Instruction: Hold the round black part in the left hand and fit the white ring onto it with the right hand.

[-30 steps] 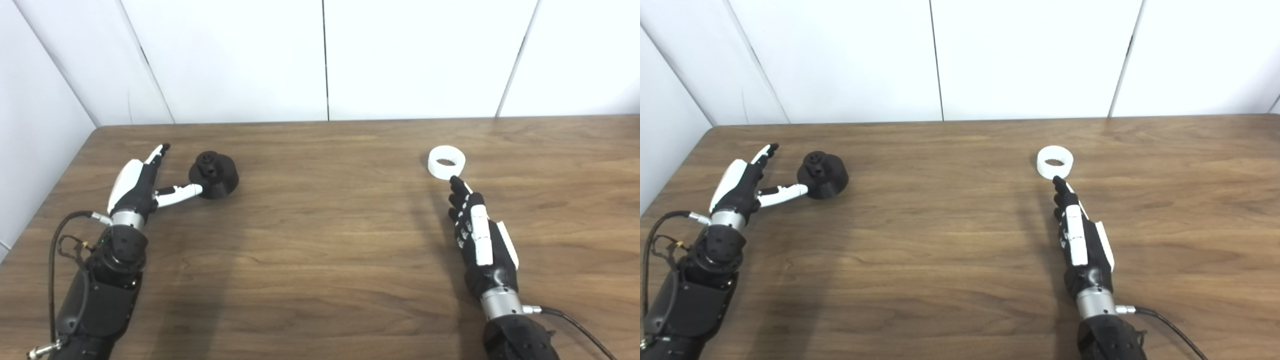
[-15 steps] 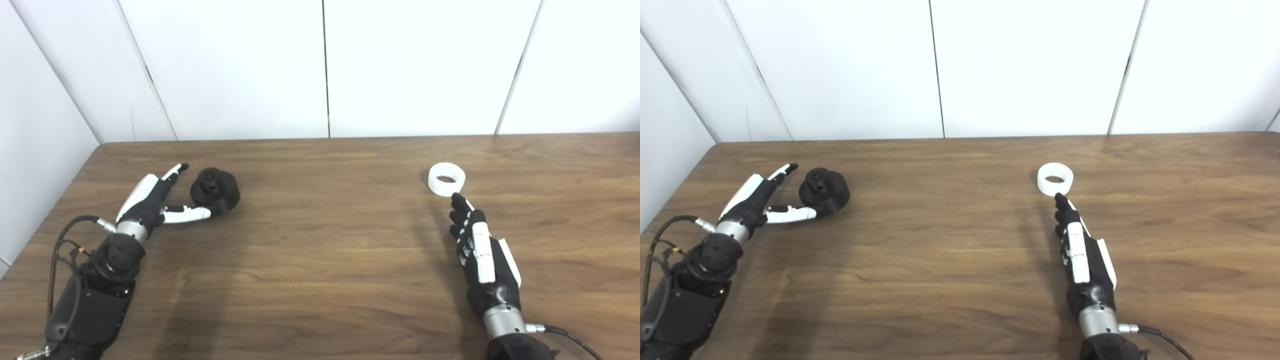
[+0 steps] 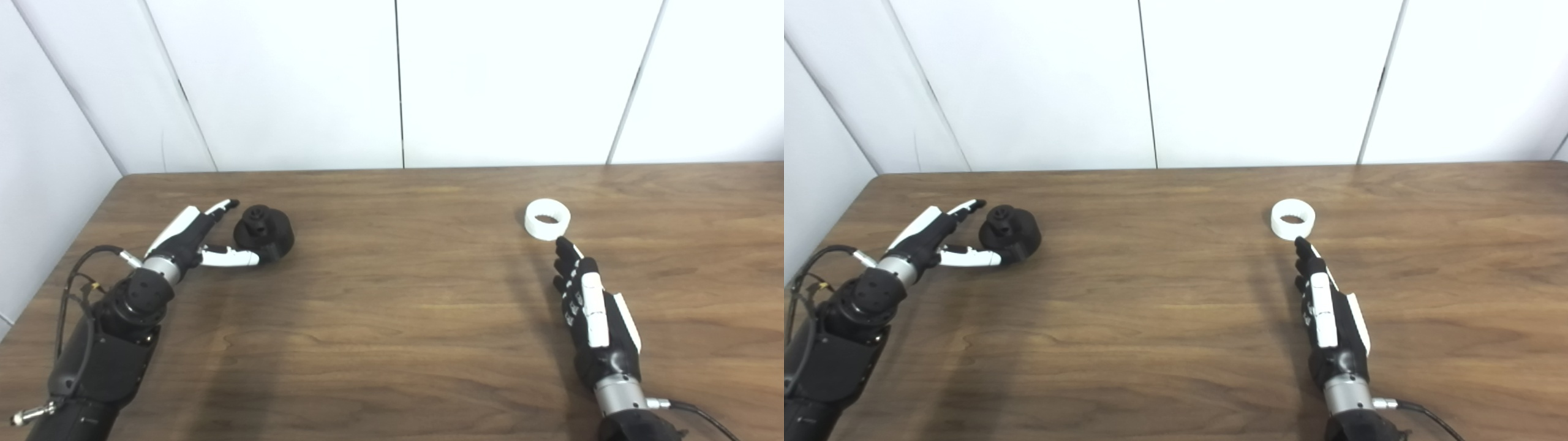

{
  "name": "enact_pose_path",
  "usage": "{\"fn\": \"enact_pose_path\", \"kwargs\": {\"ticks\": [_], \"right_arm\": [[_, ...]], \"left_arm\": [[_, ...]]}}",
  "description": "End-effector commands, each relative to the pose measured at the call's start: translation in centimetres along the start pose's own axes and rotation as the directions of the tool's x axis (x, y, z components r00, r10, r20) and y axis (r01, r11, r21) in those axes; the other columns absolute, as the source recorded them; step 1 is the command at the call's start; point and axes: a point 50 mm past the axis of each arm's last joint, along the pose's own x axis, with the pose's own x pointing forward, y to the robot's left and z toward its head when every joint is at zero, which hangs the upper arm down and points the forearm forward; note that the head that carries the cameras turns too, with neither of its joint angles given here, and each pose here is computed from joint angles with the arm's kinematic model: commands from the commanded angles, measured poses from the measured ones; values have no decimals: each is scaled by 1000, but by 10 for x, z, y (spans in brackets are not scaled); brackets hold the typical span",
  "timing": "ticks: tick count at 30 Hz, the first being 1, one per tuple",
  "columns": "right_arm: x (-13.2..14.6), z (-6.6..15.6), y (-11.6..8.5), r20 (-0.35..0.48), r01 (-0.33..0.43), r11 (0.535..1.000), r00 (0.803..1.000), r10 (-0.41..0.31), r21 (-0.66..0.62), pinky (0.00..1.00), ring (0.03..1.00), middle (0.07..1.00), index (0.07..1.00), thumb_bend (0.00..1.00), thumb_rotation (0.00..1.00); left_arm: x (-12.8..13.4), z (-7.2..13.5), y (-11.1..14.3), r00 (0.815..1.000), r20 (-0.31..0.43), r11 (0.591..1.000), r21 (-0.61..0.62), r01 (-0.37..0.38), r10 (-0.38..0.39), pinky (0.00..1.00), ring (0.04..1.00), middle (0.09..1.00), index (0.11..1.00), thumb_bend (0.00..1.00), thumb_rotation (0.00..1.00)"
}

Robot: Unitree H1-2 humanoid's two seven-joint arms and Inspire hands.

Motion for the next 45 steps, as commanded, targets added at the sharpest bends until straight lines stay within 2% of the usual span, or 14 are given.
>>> {"fn": "enact_pose_path", "kwargs": {"ticks": [1,6,12,15,20,24,29,39,45], "right_arm": [[1,9,2,70,-12,1000,998,11,8,995,974,959,920,520,1000],[0,9,1,64,-14,1000,998,14,1,995,978,960,922,530,1000],[-1,9,0,70,-10,1000,997,11,-3,989,974,957,922,528,1000],[-1,10,0,65,-8,1000,998,8,0,998,976,957,922,529,1000],[-2,9,0,63,-6,1000,998,6,-2,999,977,955,919,533,1000],[-2,9,-1,64,-6,1000,998,7,-7,1000,979,957,921,542,1000],[-2,9,-1,66,-5,1000,998,5,3,1000,982,957,921,539,1000],[-3,11,-1,64,6,1000,998,-7,10,1000,981,953,921,536,1000],[-4,11,-2,65,13,1000,998,-14,11,1000,979,955,916,542,1000]], "left_arm": [[6,18,36,997,34,996,52,-77,76,974,1000,1000,962,1000,343],[11,20,38,997,46,997,50,-65,63,974,1000,996,944,1000,338],[17,22,39,995,88,996,65,-61,56,941,999,950,895,1000,292],[20,24,39,995,81,995,75,-58,52,941,996,944,892,1000,281],[22,25,38,995,86,996,74,-54,48,904,982,951,907,1000,296],[24,28,37,995,90,994,96,-52,43,966,1000,953,913,1000,330],[25,31,35,995,100,993,106,-42,31,945,1000,963,909,1000,349],[27,36,29,993,111,988,147,-50,34,902,987,961,889,1000,332],[27,36,27,993,113,989,141,-43,27,913,997,974,867,1000,332]]}}
